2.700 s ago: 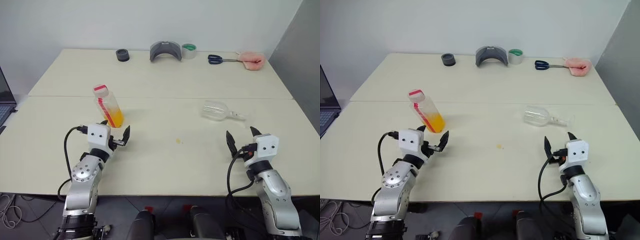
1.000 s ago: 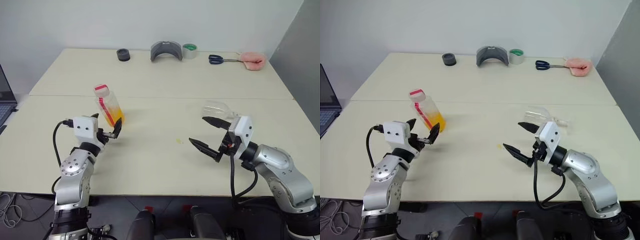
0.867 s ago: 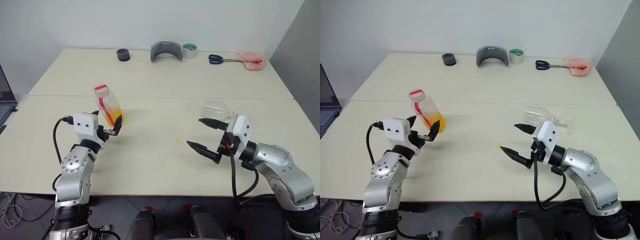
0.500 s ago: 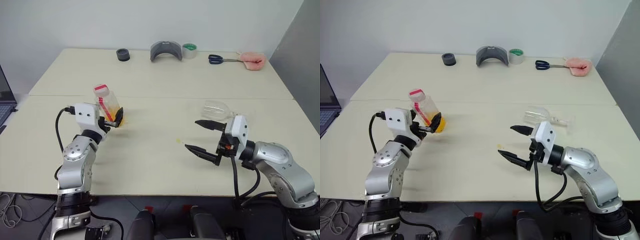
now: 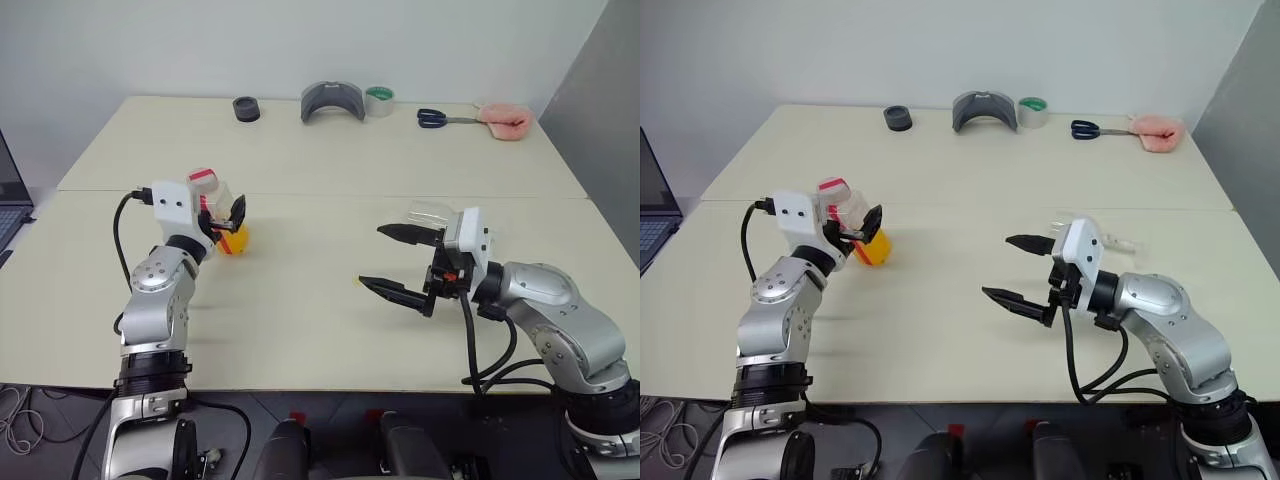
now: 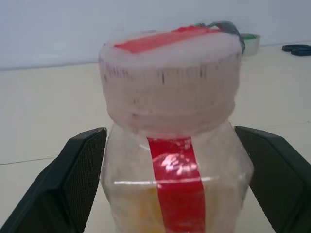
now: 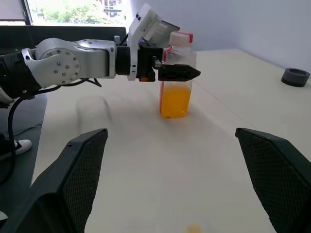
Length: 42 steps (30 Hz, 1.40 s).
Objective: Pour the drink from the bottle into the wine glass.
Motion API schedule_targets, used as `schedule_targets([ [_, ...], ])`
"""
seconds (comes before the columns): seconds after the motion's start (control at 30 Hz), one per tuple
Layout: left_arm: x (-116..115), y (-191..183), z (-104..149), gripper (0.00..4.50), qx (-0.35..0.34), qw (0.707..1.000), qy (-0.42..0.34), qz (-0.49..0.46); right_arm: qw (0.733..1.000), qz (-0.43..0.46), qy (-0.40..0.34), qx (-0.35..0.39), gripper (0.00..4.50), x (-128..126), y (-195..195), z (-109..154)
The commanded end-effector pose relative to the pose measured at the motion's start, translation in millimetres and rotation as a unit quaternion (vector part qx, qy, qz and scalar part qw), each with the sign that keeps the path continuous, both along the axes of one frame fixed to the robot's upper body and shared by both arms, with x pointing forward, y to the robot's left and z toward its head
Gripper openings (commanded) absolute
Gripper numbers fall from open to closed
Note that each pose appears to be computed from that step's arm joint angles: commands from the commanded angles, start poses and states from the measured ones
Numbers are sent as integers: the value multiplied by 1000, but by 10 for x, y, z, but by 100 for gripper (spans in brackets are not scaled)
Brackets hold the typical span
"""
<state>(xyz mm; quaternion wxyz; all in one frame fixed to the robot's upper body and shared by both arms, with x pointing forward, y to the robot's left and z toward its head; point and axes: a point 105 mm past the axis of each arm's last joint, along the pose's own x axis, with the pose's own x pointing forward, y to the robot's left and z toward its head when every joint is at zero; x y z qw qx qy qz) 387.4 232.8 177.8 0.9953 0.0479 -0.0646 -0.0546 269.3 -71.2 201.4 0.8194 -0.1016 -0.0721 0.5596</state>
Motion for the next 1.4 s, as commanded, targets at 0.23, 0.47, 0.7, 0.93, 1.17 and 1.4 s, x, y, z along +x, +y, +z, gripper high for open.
schedule_targets([
  [0.23, -12, -34, 157, 447, 8, 1000, -11, 8, 1000, 8, -6, 8, 450, -22, 16, 80],
  [0.47, -63, -59, 136, 447, 11, 1000, -5, 9, 1000, 5, -5, 9, 450, -11, 2, 76],
  [0.7, -63, -38, 138, 447, 15, 1000, -5, 14, 1000, 5, -3, 7, 450, 0, -3, 69],
  [0.93, -62, -11, 100, 265, 12, 1000, -2, 22, 1000, 4, -4, 7, 450, 6, -10, 74],
  [1.17, -78, -28, 52, 184, 1, 1000, -2, 14, 1000, 1, -10, 10, 450, 6, -9, 98],
  [1.4, -130, -481, 109, 184, -11, 993, -10, -115, 999, -30, -17, 24, 450, 10, -81, 177],
])
